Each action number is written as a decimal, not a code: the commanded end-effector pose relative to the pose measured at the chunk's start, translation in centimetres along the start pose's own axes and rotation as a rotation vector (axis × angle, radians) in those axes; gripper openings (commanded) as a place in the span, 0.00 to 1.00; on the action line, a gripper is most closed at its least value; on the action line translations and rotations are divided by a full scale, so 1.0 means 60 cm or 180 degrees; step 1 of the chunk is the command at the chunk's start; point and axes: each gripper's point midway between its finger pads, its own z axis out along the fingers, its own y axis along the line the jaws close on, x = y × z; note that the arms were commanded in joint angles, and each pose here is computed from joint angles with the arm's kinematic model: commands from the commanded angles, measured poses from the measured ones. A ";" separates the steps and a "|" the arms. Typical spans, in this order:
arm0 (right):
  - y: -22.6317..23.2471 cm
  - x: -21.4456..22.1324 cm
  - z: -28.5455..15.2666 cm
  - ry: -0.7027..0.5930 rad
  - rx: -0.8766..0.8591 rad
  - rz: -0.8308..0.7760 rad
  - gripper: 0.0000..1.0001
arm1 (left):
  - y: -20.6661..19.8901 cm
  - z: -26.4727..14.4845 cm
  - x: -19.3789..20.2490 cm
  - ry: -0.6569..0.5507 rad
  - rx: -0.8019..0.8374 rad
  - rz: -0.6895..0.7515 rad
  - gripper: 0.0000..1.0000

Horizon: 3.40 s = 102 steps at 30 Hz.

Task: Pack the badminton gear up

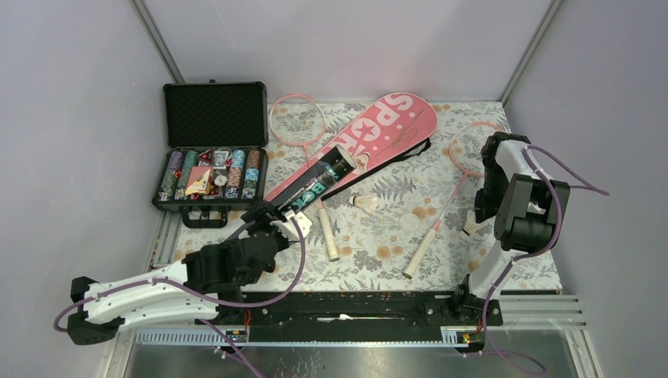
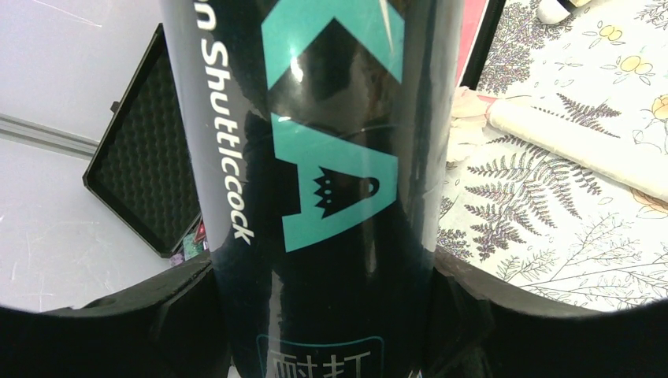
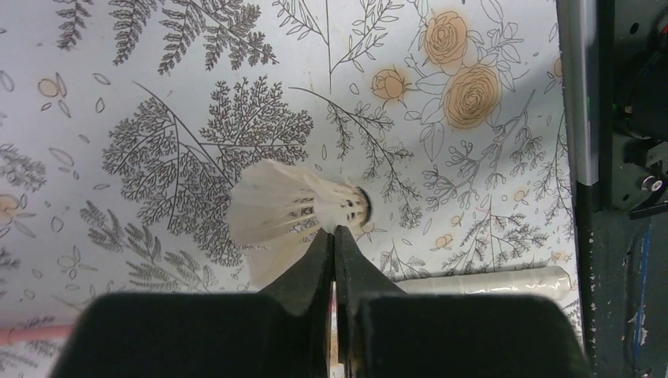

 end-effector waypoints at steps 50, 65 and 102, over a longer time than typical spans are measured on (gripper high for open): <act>-0.470 0.063 -0.598 0.2106 -0.7316 -0.3657 0.00 | -0.098 -0.072 -0.131 -0.1559 0.1559 -0.0151 0.40; -0.496 0.085 -0.544 0.2698 -0.6761 -0.4037 0.00 | -0.087 -0.050 -0.164 -0.1414 0.1401 -0.0207 0.38; -0.471 0.153 -0.532 0.2696 -0.6225 -0.4924 0.00 | -0.034 -0.070 -0.211 -0.1569 0.1269 -0.0191 0.39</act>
